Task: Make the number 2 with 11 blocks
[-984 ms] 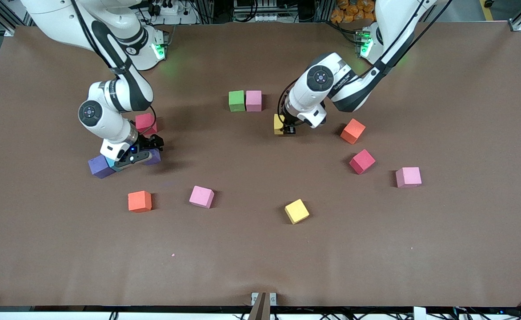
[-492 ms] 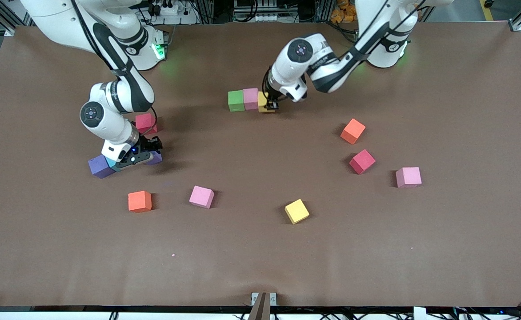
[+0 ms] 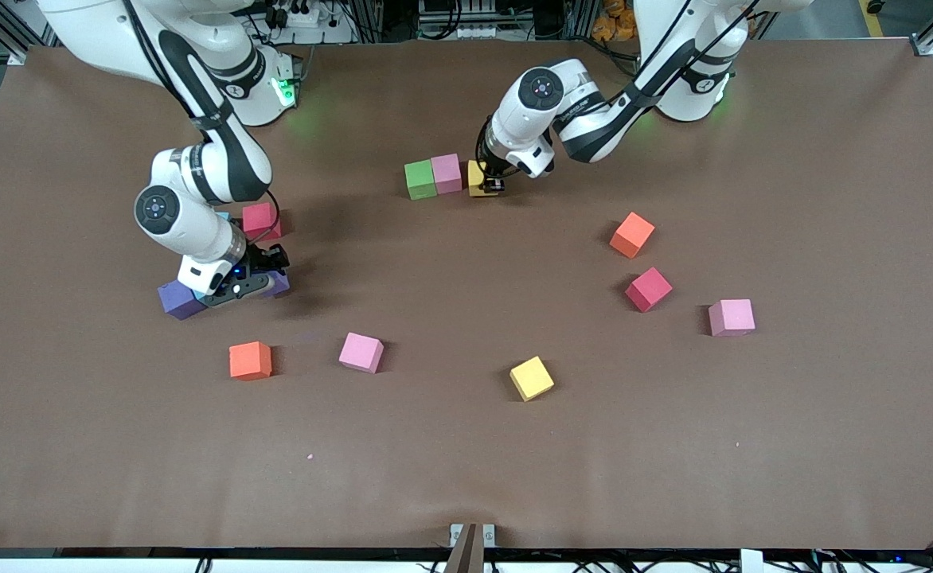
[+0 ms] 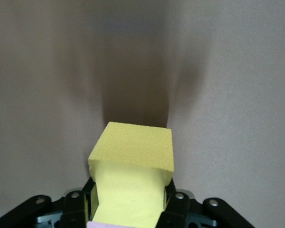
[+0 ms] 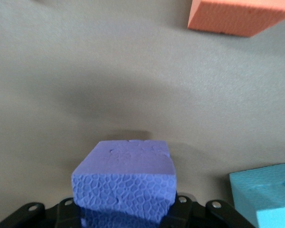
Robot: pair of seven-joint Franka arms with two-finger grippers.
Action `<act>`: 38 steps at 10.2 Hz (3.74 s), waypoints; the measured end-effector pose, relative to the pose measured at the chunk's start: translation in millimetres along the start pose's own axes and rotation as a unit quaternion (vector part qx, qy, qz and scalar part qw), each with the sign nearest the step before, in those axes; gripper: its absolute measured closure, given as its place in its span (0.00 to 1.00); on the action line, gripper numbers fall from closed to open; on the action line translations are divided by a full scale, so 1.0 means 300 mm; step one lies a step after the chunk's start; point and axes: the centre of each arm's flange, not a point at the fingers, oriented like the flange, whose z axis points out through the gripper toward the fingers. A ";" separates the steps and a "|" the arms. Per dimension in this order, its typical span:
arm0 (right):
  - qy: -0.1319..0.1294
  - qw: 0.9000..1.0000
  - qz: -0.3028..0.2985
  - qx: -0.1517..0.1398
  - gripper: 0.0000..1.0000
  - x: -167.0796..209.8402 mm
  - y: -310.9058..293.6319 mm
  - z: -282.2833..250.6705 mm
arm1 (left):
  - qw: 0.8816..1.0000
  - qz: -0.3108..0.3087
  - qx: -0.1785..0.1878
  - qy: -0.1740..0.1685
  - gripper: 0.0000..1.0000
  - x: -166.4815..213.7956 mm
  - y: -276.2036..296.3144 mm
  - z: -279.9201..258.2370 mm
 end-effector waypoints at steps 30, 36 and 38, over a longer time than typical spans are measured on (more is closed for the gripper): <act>0.032 0.999 0.037 0.003 0.44 0.177 -0.319 -0.199 | 0.997 0.022 -0.058 0.040 0.00 -0.097 0.155 -0.207; 0.027 0.980 0.192 0.037 0.44 0.226 -0.843 -0.238 | 0.995 0.035 -0.071 0.059 0.00 0.200 0.699 -0.528; 0.021 0.973 0.226 0.047 0.44 0.241 -1.064 -0.199 | 0.995 0.043 -0.070 0.063 0.00 0.340 0.816 -0.595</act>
